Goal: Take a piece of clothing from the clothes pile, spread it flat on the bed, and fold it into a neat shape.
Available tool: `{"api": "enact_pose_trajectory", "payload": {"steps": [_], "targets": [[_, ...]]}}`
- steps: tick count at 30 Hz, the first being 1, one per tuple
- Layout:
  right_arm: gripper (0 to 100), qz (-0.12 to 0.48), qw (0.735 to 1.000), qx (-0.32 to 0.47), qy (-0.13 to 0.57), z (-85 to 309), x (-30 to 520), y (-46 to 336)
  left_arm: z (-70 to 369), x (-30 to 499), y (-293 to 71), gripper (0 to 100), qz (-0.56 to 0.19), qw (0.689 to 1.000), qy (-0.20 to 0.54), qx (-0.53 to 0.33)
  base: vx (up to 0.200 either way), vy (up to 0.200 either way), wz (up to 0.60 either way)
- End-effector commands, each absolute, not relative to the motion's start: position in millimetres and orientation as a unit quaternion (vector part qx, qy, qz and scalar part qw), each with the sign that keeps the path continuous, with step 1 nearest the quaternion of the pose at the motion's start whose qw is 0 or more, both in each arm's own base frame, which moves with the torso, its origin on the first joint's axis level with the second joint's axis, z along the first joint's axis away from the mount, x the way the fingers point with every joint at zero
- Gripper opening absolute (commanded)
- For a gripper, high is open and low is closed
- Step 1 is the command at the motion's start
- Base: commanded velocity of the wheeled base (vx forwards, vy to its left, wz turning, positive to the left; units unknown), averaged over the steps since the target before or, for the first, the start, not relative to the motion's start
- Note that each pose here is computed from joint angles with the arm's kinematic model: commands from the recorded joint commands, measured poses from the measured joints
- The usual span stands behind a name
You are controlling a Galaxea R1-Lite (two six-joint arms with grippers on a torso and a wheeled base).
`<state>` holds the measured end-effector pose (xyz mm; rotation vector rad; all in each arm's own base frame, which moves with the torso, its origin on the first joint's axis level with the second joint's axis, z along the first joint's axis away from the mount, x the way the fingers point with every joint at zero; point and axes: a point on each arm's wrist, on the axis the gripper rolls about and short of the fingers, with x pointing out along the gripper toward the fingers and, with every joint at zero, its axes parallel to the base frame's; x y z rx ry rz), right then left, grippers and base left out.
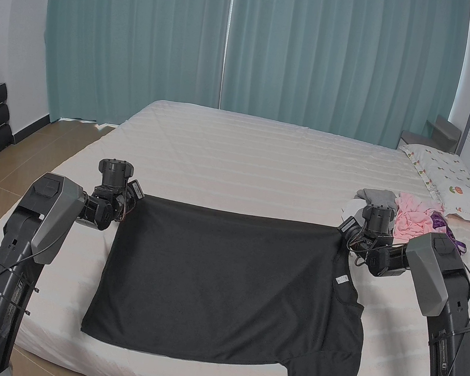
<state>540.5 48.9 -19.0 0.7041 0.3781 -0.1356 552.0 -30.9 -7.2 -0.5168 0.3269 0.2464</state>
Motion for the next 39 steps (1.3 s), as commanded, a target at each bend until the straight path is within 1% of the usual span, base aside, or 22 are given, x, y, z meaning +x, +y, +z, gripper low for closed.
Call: {"api": "enact_pose_trajectory", "payload": {"steps": [1, 8, 9, 10, 13, 15, 16, 17, 19, 23, 25, 28, 30, 31, 32, 33, 39], "targets": [[0, -0.065, 0.918, 0.339, 0.196, -33.7, 539.6, 54.7, -14.8, 551.8, -35.2, 0, 0.118, 0.946, 0.167, -0.252, 0.000, 0.000, 0.00], [0, -0.064, 0.917, 0.338, 0.201, -37.5, 537.6, 57.7, -17.3, 551.7, -36.1, 0, 0.118, 0.946, 0.170, -0.251, 0.000, 0.000, 0.00], [100, -0.064, 0.917, 0.336, 0.203, -37.9, 537.0, 58.5, -19.0, 551.6, -36.1, 0, 0.118, 0.945, 0.171, -0.251, 0.000, 0.000, 0.00], [100, -0.064, 0.917, 0.336, 0.204, -38.7, 536.5, 59.3, -19.1, 551.6, -36.1, 100, 0.118, 0.945, 0.172, -0.251, 0.000, 0.000, 0.00], [100, -0.065, 0.916, 0.335, 0.209, -36.8, 533.1, 58.9, -19.8, 551.6, -35.2, 100, 0.120, 0.945, 0.172, -0.251, 0.000, 0.000, 0.00], [100, -0.066, 0.916, 0.339, 0.204, -26.2, 531.1, 56.2, -20.3, 551.3, -32.6, 100, 0.123, 0.944, 0.173, -0.252, 0.000, 0.000, 0.00], [100, -0.068, 0.915, 0.343, 0.201, -14.5, 527.6, 52.6, -19.8, 551.2, -30.9, 100, 0.125, 0.944, 0.172, -0.252, 0.000, 0.000, 0.00], [100, -0.068, 0.915, 0.343, 0.202, -12.8, 526.4, 52.5, -20.0, 551.2, -30.0, 100, 0.126, 0.944, 0.173, -0.252, 0.000, 0.000, 0.00], [100, -0.066, 0.914, 0.350, 0.195, 10.8, 517.1, 42.3, -12.6, 549.2, -24.0, 100, 0.132, 0.943, 0.170, -0.255, 0.000, 0.000, 0.00], [100, -0.047, 0.913, 0.359, 0.186, 39.7, 492.3, 34.4, 18.3, 532.1, -10.3, 100, 0.142, 0.936, 0.174, -0.272, 0.000, 0.000, 0.00], [100, -0.029, 0.910, 0.361, 0.202, 48.1, 470.5, 32.5, 35.4, 513.0, -4.8, 100, 0.143, 0.929, 0.189, -0.285, 0.000, 0.000, 0.00], [100, 0.004, 0.903, 0.365, 0.226, 61.0, 427.1, 35.1, 49.4, 476.4, -1.1, 100, 0.136, 0.912, 0.224, -0.315, 0.000, 0.000, 0.00], [100, 0.020, 0.899, 0.367, 0.240, 64.2, 407.0, 38.1, 57.9, 457.7, 0.8, 100, 0.123, 0.906, 0.236, -0.331, 0.000, 0.000, 0.00], [100, 0.038, 0.892, 0.367, 0.260, 67.7, 381.4, 42.6, 65.9, 431.3, 0.9, 100, 0.104, 0.898, 0.252, -0.345, 0.000, 0.000, 0.00], [100, 0.043, 0.891, 0.367, 0.265, 68.5, 374.5, 43.8, 67.8, 424.2, 0.6, 100, 0.099, 0.897, 0.256, -0.348, 0.000, 0.000, 0.00], [100, 0.054, 0.887, 0.367, 0.277, 70.9, 353.0, 45.8, 72.8, 397.8, -0.9, 100, 0.085, 0.892, 0.270, -0.352, 0.000, 0.000, 0.00], [100, 0.075, 0.875, 0.352, 0.324, 65.8, 279.2, 55.6, 78.1, 319.9, -17.8, 100, 0.061, 0.881, 0.317, -0.347, 0.000, 0.000, 0.00]]}}
